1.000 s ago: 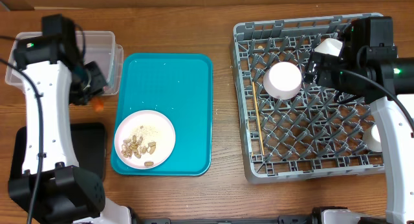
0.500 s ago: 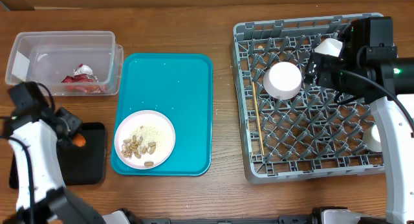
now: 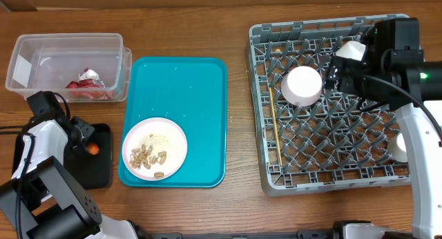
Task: Sort waste into correct bins and load items into the dishwasher
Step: 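Grasp the carrot with the left gripper and place it on the black board, then reach the left gripper to the white plate rim and grasp it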
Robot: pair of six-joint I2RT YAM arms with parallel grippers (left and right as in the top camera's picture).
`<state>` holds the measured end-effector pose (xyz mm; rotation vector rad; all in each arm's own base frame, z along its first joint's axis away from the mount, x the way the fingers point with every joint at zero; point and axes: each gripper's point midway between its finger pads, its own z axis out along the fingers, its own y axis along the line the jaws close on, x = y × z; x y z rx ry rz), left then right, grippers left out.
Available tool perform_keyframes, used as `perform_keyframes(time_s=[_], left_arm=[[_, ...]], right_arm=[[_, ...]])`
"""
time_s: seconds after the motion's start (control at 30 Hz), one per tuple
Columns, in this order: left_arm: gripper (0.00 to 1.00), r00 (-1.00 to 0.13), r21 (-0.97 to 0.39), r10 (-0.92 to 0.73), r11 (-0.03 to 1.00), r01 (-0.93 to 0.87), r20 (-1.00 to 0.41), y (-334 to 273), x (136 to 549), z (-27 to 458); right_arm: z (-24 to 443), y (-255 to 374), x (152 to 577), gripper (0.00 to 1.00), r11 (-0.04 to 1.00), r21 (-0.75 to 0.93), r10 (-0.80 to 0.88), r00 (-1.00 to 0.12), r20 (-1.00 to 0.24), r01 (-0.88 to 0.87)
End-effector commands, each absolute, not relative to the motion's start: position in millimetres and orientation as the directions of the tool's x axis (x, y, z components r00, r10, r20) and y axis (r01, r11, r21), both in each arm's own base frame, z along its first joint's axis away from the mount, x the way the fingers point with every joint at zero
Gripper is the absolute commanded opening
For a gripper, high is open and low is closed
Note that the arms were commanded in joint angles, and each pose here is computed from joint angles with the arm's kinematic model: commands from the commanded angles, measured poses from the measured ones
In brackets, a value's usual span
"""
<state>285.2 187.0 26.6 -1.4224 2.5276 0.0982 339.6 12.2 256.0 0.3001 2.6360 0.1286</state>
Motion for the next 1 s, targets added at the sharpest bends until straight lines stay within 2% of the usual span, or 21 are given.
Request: perform_keyframes(time_s=[0.0,0.07,0.1,0.23,0.3,0.37,0.47,0.57,0.73,0.97], left_arm=[[0.51,-0.484,-0.129,-0.828,0.533,-0.836,-0.285,189.5,304.8,28.8],[0.63,-0.509,-0.188,-0.818,0.562,-0.805,-0.267,180.3,313.4,30.0],[0.79,-0.528,-0.204,-0.813,0.576,-0.792,-0.245,174.0,312.9,29.4],[0.9,-0.555,-0.178,-0.809,0.585,-0.791,-0.193,161.7,299.0,41.2],[0.92,-0.581,-0.187,-0.777,0.625,-0.758,-0.242,153.3,304.3,62.5],[1.0,-0.597,-0.207,-0.745,0.66,-0.722,-0.296,142.0,312.0,82.8],[1.0,-0.662,-0.234,-0.63,0.772,-0.592,-0.405,94.9,330.9,121.8],[1.0,-0.753,-0.225,-0.5,0.866,-0.447,-0.427,37.3,341.1,128.5],[1.0,-0.91,-0.173,-0.217,0.971,-0.165,-0.353,-57.3,334.4,100.2],[0.99,-0.981,-0.108,-0.001,0.994,0.021,-0.197,-113.5,311.6,43.6]], right_arm=[[258.9,11.2,340.2,1.0,0.973,0.137,0.227,-0.857,-0.462,0.184],[258.4,11.2,339.3,1.0,0.973,0.136,0.227,-0.859,-0.459,0.185],[258.4,11.2,339.2,1.0,0.973,0.136,0.227,-0.859,-0.458,0.184],[258.4,11.1,339.2,1.0,0.973,0.135,0.227,-0.859,-0.458,0.184],[258.4,11.1,339.3,1.0,0.973,0.135,0.227,-0.859,-0.459,0.184],[258.4,11.2,339.3,1.0,0.973,0.136,0.227,-0.859,-0.459,0.184],[258.4,11.2,339.2,1.0,0.973,0.136,0.227,-0.859,-0.458,0.184],[258.3,11.2,339.1,1.0,0.974,0.135,0.226,-0.86,-0.458,0.184],[257.0,11.2,336.7,1.0,0.974,0.134,0.226,-0.865,-0.449,0.185],[255.0,11.0,333.0,1.0,0.974,0.128,0.222,-0.873,-0.434,0.184]])
